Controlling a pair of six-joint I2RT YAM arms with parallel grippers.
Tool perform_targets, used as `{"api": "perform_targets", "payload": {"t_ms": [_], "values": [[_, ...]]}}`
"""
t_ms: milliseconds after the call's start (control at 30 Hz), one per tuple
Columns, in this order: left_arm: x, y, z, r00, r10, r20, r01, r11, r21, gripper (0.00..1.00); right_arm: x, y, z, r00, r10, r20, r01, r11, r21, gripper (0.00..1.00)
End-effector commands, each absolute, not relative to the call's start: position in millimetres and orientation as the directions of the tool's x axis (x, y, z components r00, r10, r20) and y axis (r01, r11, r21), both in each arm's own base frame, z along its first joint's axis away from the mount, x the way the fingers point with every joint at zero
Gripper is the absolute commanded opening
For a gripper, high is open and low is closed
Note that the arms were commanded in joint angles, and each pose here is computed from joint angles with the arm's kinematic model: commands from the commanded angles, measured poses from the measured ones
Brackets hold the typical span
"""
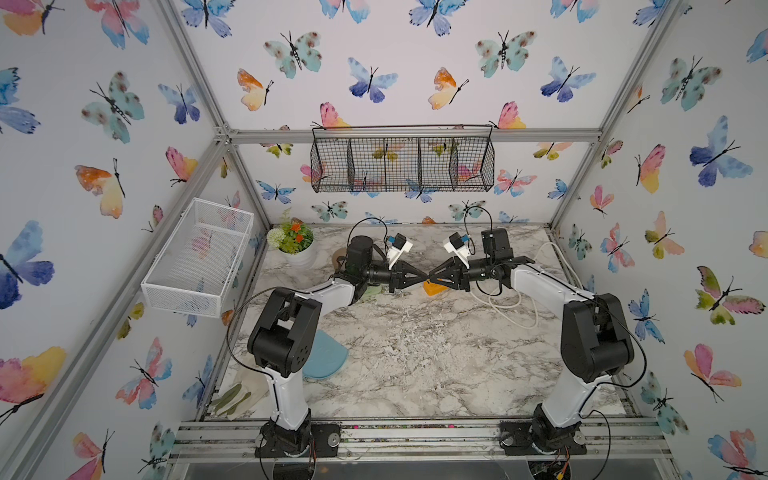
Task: Charge the electronic scale
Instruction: Pick up the charging cable from the center of the board.
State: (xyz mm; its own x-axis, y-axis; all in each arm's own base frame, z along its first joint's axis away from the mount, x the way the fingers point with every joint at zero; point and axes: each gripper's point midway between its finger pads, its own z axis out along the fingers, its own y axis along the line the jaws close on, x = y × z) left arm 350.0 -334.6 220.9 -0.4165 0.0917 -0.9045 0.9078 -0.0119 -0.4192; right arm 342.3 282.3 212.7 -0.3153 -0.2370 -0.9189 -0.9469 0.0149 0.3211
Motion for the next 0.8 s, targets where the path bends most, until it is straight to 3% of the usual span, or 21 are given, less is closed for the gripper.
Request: {"api": "perform_targets", "payload": {"t_ms": [0, 767], "values": [[341.9, -336.7, 237.5, -0.377, 0.076, -0.923, 0.923, -0.05, -0.381, 0.07, 338.7, 283.4, 214.5, -0.323, -0.224, -0.92, -0.943, -0.007, 0.333, 0.27], [342.4, -342.5, 243.5, -0.374, 0.075, -0.924, 0.923, -0.068, -0.379, 0.07, 339.0, 284.3, 211.8, -0.333, -0.216, -0.918, -0.939, -0.017, 0.345, 0.17]]}}
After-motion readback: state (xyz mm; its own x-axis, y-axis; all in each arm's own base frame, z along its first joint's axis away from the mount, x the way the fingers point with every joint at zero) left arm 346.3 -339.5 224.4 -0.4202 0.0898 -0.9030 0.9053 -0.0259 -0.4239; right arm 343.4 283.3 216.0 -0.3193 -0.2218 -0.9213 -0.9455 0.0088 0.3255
